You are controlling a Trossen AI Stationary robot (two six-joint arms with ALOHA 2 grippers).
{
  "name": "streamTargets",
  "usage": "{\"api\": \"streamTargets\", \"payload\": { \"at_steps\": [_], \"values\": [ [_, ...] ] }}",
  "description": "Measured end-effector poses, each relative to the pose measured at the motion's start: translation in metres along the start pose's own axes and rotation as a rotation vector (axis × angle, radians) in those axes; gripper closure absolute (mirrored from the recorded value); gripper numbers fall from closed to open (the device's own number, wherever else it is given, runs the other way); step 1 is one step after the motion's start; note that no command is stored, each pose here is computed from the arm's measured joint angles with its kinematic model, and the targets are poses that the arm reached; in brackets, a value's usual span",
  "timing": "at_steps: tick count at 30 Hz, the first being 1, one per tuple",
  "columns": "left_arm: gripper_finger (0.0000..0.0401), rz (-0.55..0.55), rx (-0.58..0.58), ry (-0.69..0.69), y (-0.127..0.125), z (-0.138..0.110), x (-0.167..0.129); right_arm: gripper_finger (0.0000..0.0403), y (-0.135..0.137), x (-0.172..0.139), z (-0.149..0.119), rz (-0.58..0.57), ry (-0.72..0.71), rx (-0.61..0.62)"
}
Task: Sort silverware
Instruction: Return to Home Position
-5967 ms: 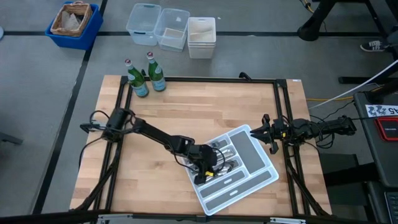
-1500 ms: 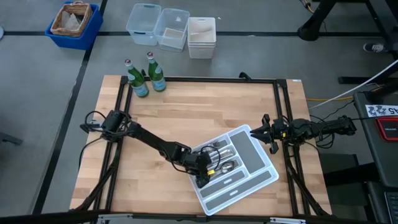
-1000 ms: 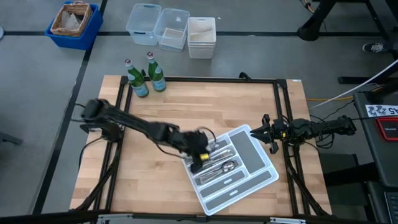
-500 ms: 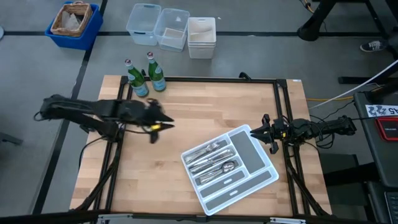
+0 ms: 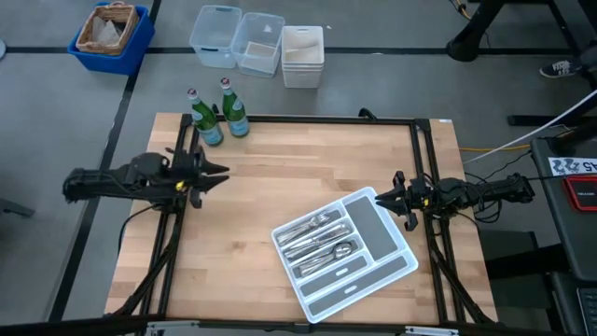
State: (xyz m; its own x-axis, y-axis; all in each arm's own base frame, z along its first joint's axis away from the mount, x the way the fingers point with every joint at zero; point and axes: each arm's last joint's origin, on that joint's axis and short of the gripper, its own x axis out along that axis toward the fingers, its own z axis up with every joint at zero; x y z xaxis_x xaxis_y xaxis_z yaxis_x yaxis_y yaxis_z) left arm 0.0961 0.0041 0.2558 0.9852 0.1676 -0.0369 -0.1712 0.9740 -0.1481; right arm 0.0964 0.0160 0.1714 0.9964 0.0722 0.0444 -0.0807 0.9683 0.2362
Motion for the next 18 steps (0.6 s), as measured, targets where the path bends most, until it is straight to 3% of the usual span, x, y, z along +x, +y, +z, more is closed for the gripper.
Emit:
{"api": "streamTargets", "payload": {
  "at_steps": [7,18],
  "values": [
    [0.0292,0.007,-0.012,-0.142,0.009,-0.018,-0.023,0.0327,0.000,0.000,0.000,0.000,0.000,0.000],
    [0.0292,0.031,0.006,-0.138,0.012,-0.037,-0.013,0.0327,0.000,0.000,0.000,0.001,0.002,0.000]
  ]
}}
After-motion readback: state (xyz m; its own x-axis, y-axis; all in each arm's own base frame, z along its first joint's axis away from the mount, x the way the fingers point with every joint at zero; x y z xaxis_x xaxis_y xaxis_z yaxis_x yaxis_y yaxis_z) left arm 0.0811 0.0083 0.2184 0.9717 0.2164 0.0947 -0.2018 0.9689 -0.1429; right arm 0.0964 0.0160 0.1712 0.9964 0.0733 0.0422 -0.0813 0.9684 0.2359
